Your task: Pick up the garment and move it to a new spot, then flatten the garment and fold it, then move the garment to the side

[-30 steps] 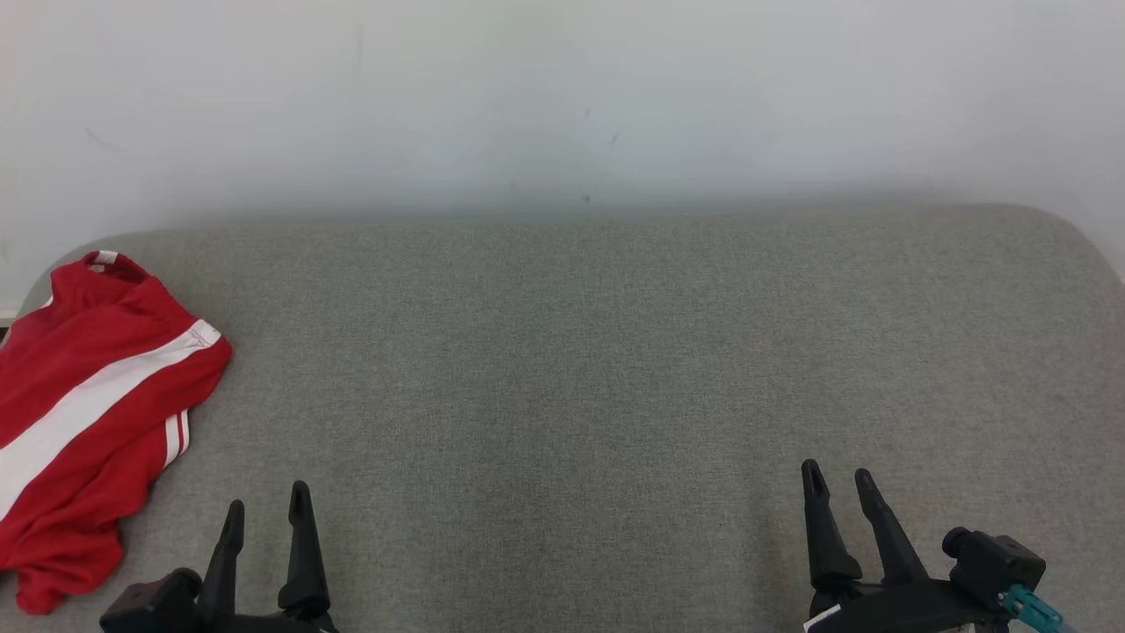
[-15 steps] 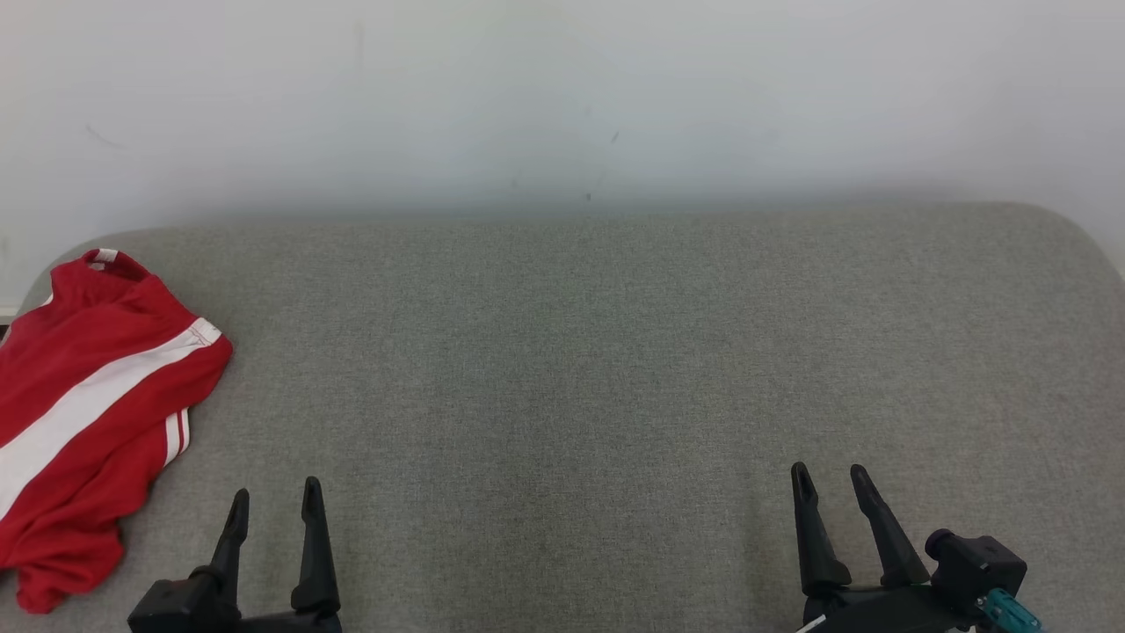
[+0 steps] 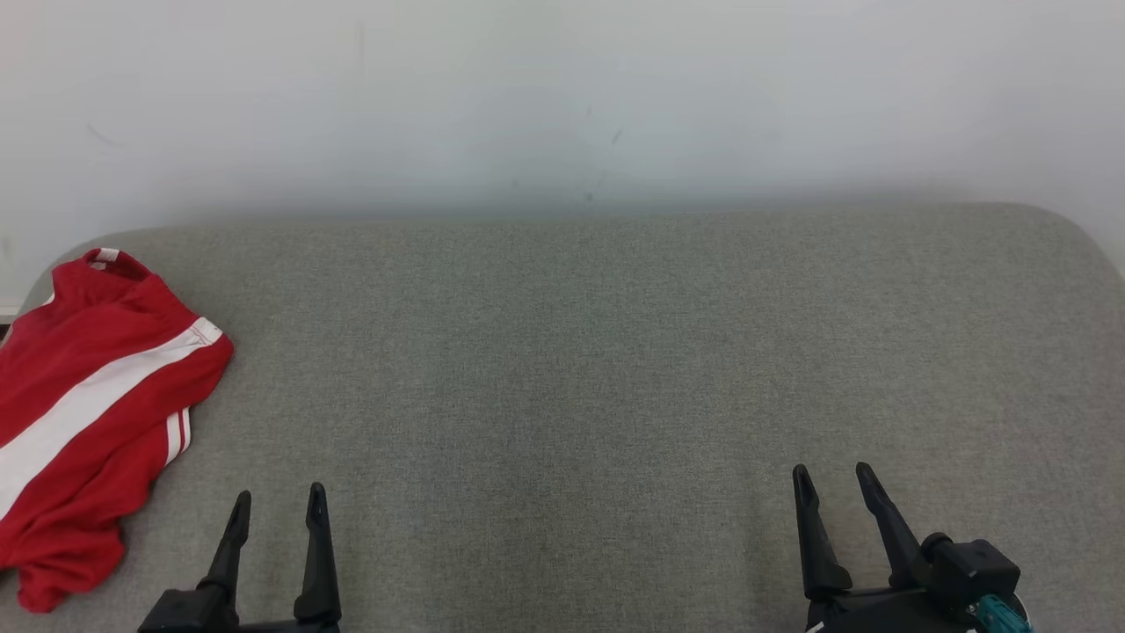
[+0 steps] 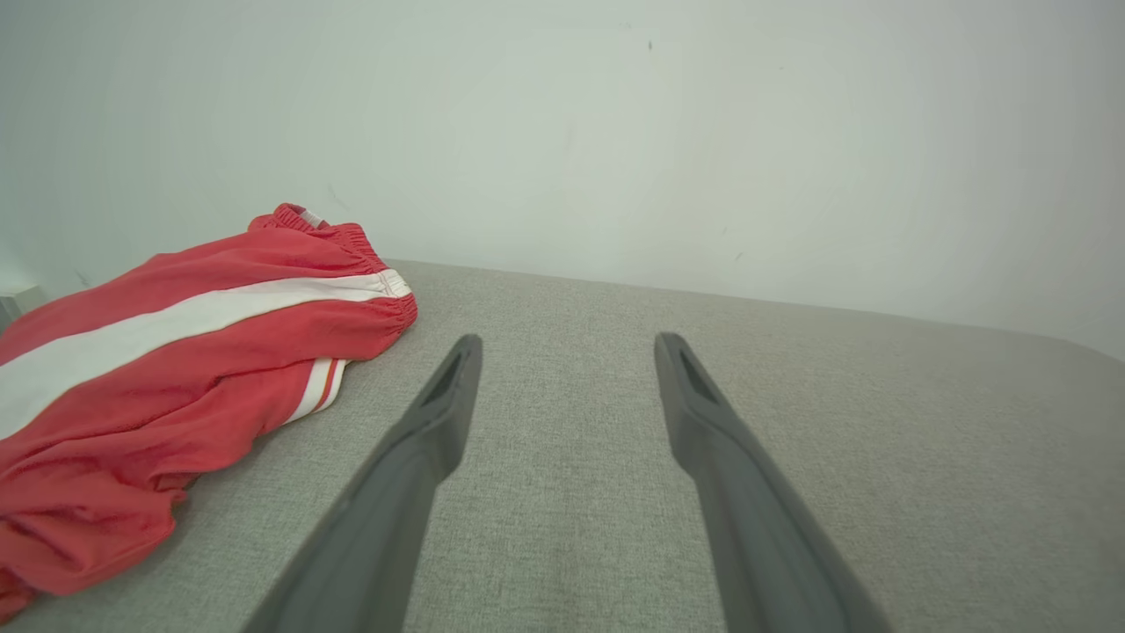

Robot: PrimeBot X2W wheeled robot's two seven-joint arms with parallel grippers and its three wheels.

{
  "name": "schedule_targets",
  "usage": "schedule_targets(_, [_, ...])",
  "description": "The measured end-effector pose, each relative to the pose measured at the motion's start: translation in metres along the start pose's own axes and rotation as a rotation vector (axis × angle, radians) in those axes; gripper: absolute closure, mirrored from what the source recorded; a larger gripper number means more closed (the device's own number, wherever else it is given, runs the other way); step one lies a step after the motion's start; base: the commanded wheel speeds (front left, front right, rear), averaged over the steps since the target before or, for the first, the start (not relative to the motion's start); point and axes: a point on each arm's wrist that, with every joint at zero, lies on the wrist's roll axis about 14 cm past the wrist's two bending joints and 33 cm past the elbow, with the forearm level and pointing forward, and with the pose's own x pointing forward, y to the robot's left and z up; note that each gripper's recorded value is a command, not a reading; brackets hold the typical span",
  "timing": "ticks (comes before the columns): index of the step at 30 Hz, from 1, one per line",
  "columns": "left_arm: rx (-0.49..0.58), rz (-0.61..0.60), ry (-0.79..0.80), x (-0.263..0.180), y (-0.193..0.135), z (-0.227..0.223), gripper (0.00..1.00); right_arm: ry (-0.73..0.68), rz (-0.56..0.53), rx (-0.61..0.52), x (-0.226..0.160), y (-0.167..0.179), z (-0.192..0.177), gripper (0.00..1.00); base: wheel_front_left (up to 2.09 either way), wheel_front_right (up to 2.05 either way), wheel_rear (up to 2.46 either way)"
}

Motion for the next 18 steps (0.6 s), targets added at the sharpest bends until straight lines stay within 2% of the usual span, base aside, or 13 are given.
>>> schedule_targets(18, [0.112, -0.031, -0.013, -0.0048, 0.0016, -0.0002, 0.0, -0.016, -0.003, -0.089, -0.0059, -0.0047, 0.0013, 0.0, 0.0, 0.0, 0.0])
